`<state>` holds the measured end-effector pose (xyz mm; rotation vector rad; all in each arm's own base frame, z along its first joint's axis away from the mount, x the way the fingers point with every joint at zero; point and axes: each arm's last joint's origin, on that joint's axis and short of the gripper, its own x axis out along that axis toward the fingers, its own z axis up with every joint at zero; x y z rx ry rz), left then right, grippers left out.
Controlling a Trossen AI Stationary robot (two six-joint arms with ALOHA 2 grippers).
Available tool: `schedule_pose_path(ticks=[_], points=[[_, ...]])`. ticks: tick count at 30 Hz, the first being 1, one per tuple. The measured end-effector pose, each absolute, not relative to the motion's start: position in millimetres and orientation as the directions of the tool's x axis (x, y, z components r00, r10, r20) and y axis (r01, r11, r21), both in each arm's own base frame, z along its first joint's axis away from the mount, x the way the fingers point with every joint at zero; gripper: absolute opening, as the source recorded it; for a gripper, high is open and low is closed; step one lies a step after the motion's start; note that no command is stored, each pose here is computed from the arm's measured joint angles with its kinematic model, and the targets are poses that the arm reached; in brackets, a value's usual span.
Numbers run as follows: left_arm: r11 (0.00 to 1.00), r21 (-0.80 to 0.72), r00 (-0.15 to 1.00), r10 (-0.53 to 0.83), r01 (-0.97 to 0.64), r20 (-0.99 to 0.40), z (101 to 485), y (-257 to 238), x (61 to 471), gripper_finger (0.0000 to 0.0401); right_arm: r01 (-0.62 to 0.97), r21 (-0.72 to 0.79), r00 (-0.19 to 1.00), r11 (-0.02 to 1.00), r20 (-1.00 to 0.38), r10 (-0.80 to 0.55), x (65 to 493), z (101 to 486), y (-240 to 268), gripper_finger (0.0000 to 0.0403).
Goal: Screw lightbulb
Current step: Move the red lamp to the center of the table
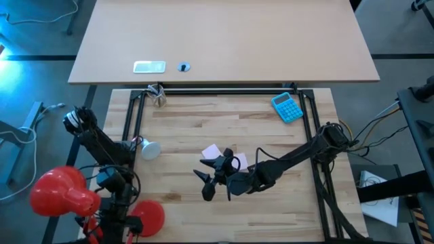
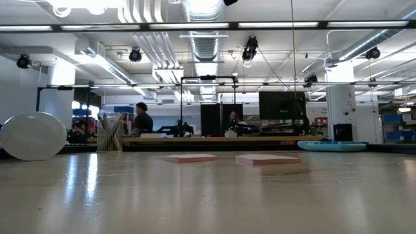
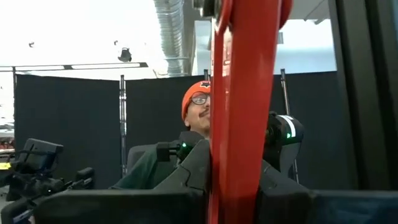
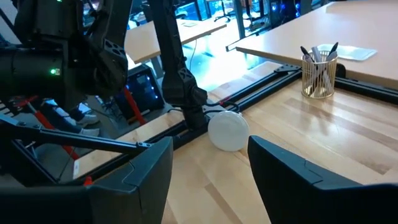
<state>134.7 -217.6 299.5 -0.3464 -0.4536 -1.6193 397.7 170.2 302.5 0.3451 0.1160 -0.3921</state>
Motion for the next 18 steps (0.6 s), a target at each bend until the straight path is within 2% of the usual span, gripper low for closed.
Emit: schedule_pose_path(ticks=[5,9,14,18], points=[[-0.023,0.087,-0.062,-0.877,0.996,0.476,305.1,-199.5,141.3,0.0027,0.386,0.273,0.920,0.881,-0.176,-0.349,396.8,302.8,172.3,0.0203],[0.054,0.063,0.018,-0.886,0.997,0.463,312.8,-177.5,152.9,0.0027,0.367,0.191,0.927,0.911,-0.155,-0.341,395.3,314.1,174.7,0.0203],[0.231,0.020,0.200,-0.879,0.973,0.433,320.4,-141.1,173.2,0.0027,0.340,0.090,0.939,0.936,-0.095,-0.331,388.2,345.5,173.4,0.0203],[0.436,-0.036,0.412,-0.817,0.899,0.403,326.4,-101.4,187.1,0.0027,0.304,-0.060,0.945,0.951,-0.106,-0.309,378.7,359.6,172.1,0.0203]])
